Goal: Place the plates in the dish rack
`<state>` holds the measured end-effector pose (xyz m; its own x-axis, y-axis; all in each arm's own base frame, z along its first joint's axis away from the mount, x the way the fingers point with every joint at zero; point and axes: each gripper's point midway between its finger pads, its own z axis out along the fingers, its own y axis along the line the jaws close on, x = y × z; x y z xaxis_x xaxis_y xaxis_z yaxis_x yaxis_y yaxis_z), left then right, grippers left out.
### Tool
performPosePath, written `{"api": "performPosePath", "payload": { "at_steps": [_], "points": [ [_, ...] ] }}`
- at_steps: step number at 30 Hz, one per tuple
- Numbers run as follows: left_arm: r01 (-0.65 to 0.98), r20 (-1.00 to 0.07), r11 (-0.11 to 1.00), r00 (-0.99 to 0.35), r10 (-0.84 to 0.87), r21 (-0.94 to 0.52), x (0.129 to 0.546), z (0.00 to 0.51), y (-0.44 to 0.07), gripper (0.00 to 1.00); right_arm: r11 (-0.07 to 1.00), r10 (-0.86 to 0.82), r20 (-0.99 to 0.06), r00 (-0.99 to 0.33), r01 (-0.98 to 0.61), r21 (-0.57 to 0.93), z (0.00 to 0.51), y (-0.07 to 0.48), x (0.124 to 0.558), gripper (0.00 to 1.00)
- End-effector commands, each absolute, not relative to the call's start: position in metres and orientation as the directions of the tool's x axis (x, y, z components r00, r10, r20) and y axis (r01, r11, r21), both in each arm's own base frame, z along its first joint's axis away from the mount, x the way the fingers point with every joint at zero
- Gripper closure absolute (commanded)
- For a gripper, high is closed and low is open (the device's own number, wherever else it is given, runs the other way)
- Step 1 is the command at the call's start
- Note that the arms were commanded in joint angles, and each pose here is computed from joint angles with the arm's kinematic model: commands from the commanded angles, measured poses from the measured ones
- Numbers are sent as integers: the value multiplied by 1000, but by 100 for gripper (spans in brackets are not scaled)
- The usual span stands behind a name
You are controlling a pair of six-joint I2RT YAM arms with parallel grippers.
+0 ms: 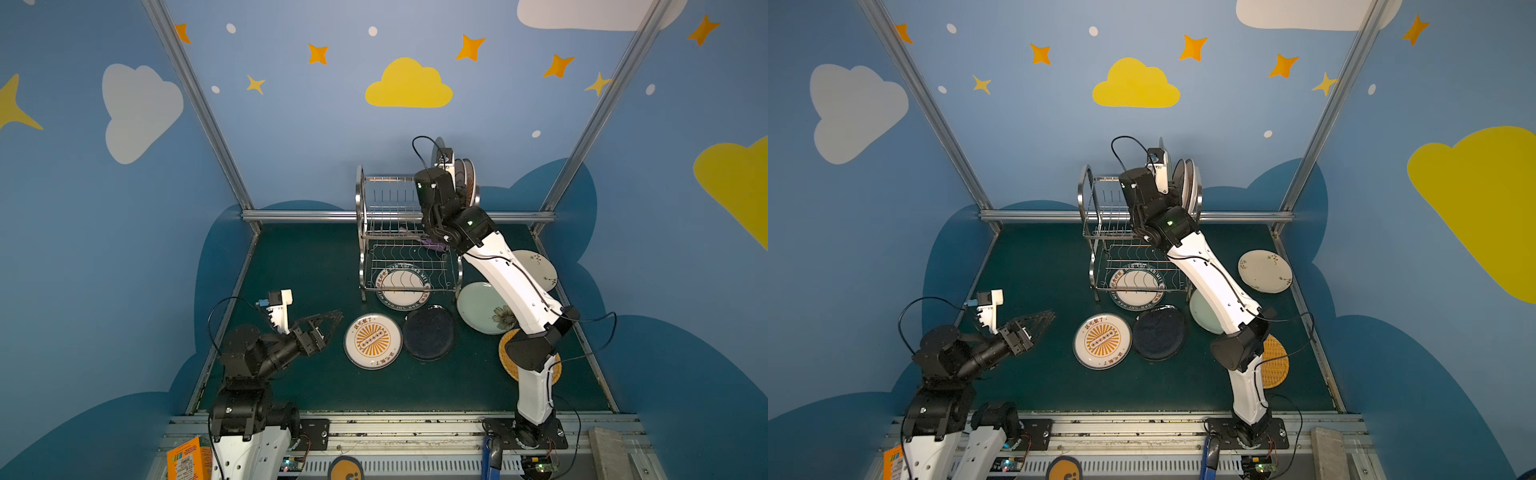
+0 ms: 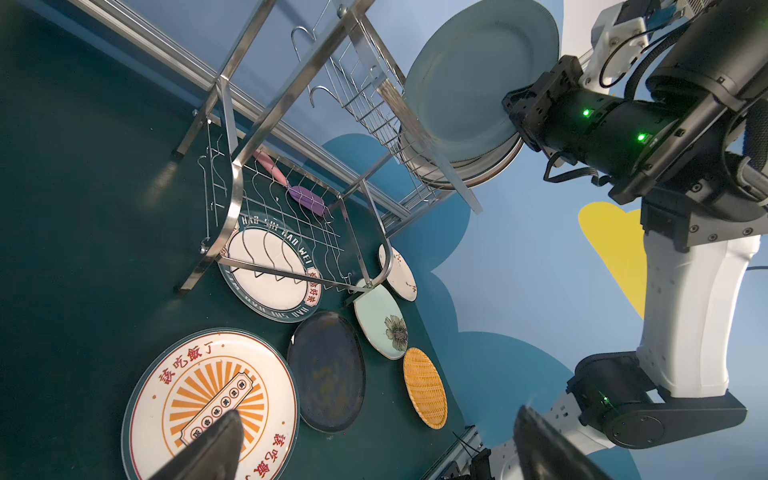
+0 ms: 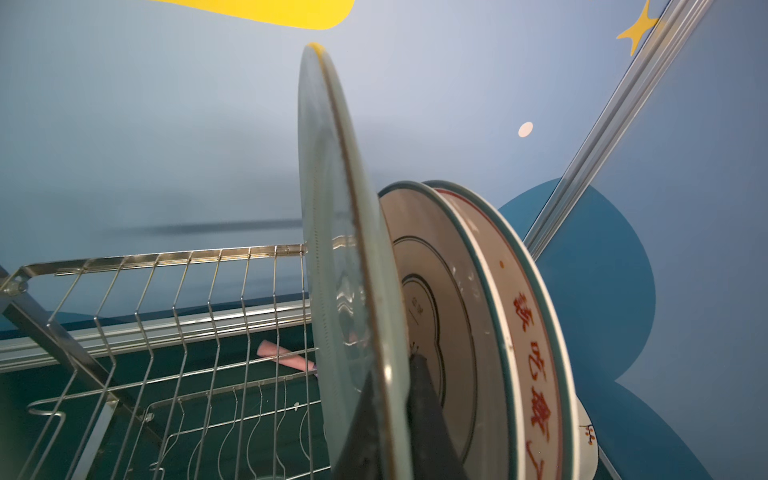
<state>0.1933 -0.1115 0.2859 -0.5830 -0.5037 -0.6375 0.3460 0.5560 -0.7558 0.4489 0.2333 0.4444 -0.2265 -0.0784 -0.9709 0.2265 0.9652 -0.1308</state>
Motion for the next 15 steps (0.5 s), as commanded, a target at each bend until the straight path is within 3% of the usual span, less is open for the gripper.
{"api": "performPosePath", "payload": {
  "at_steps": [1,15],
  "points": [
    [364,-645,550,-578,-499,-752,195,287,-112,0,965,57,-990,-130,263,21,478,223,442,100],
    [360,-643,550,-577,-503,-754,195,287,-112,0,965,51,-983,-175,263,3,460,232,439,100]
  ]
}}
